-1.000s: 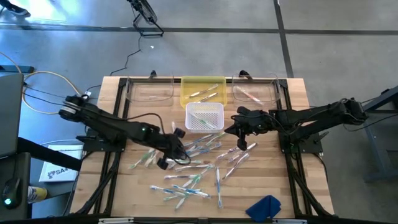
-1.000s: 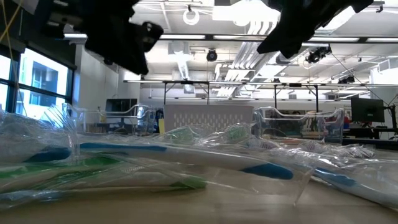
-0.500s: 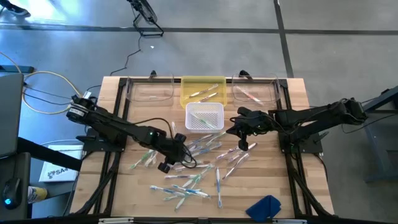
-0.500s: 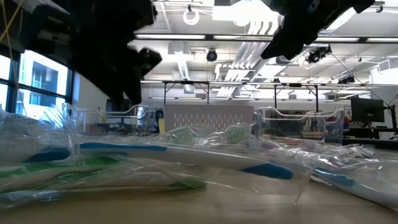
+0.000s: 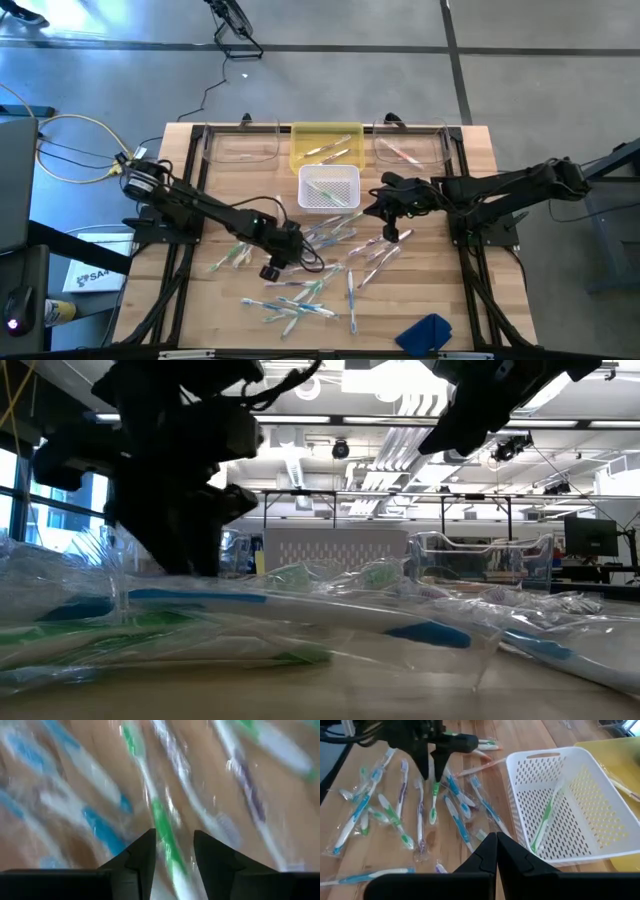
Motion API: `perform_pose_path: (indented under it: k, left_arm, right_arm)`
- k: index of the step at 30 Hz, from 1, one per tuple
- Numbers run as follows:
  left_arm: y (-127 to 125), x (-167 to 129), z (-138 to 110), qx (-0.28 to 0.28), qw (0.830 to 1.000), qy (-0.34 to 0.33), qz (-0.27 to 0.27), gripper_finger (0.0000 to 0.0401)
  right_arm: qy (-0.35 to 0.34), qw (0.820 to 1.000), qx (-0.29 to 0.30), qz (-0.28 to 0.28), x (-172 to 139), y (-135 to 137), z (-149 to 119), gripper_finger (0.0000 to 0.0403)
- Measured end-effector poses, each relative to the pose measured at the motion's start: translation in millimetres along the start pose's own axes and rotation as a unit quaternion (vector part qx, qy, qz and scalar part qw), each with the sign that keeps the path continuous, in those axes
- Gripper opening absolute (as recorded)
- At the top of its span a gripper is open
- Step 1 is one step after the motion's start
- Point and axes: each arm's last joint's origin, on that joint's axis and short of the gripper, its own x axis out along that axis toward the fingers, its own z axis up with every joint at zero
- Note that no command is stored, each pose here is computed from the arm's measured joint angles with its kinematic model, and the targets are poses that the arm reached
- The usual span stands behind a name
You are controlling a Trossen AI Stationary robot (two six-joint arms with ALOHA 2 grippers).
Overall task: Pick & Place Toothbrushes
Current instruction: Put the green toothbrush into the white bin
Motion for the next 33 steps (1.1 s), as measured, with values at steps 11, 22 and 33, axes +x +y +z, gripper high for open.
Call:
perform_pose_path:
  k: [11,22,33]
  left_arm:
    - [0,15,-2,-0.018,1.000,0.011,0.000,0.0129]
    - [0,15,-2,-0.020,1.000,0.011,0.000,0.0069]
    - [2,-8,6,-0.008,0.999,-0.028,0.035,0.0013]
  right_arm:
    - [0.024,1.000,-0.002,-0.001,11,0,-5,0.0002]
    - [0.030,1.000,-0.002,-0.002,14,0,-6,0.0002]
    - [0.025,1.000,-0.002,-0.001,12,0,-5,0.0002]
